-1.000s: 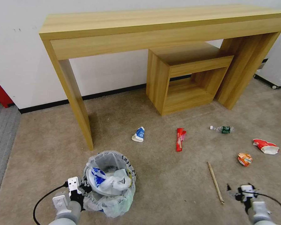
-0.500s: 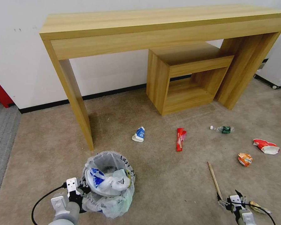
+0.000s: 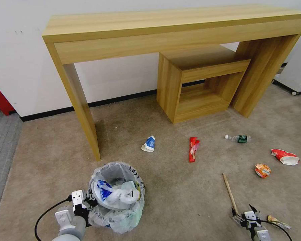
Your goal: Pick up the trash bin and place the garbage on the floor into it.
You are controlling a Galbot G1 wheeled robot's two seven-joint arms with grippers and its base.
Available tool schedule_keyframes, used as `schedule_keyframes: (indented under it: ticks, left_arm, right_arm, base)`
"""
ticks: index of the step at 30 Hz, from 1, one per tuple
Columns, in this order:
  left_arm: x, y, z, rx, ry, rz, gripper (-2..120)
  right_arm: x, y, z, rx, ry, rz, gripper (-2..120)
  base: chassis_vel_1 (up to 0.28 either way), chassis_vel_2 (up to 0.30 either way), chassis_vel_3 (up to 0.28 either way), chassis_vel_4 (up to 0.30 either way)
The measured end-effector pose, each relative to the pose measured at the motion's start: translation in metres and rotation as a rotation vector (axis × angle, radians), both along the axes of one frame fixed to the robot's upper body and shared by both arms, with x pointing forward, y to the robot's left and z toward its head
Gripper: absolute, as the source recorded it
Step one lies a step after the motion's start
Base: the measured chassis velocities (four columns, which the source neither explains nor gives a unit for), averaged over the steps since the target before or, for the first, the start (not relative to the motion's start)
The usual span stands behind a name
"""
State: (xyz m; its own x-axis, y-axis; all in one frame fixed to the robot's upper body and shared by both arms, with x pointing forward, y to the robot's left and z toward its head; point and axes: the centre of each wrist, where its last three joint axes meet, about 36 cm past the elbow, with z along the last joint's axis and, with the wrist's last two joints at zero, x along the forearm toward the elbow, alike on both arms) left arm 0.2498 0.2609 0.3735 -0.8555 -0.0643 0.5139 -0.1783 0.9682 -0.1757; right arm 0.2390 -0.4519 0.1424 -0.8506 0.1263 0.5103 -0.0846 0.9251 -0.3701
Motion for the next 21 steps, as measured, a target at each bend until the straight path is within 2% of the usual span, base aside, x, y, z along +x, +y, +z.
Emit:
schedule_keyframes:
  ticks: [5, 9, 15, 17, 21]
  left_arm:
    - [0.0, 0.0, 0.001, -0.001, -0.002, 0.0, 0]
    - [-0.001, 0.0, 0.001, -0.002, -0.003, 0.0, 0]
    - [-0.001, -0.001, 0.001, -0.004, -0.004, -0.001, 0]
    - [-0.002, -0.001, 0.001, -0.006, -0.004, 0.0, 0]
    - [-0.003, -0.001, 0.001, -0.007, -0.002, 0.0, 0]
  right_arm:
    - [-0.001, 0.002, -0.004, -0.004, 0.0, 0.007, 78]
    - [-0.002, 0.004, -0.008, -0.012, -0.003, 0.019, 61]
    - [-0.004, 0.006, -0.011, -0.016, -0.005, 0.029, 52]
    - [-0.005, 0.007, -0.014, -0.019, -0.008, 0.035, 44]
    - [-0.006, 0.008, -0.016, -0.019, -0.009, 0.04, 37]
  base:
    - [0.0, 0.0, 0.0, 0.0]
    - [0.0, 0.0, 0.0, 0.0]
    - [0.0, 0.0, 0.0, 0.0]
    - [0.0, 0.0, 0.0, 0.0]
    - [0.0, 0.0, 0.0, 0.0]
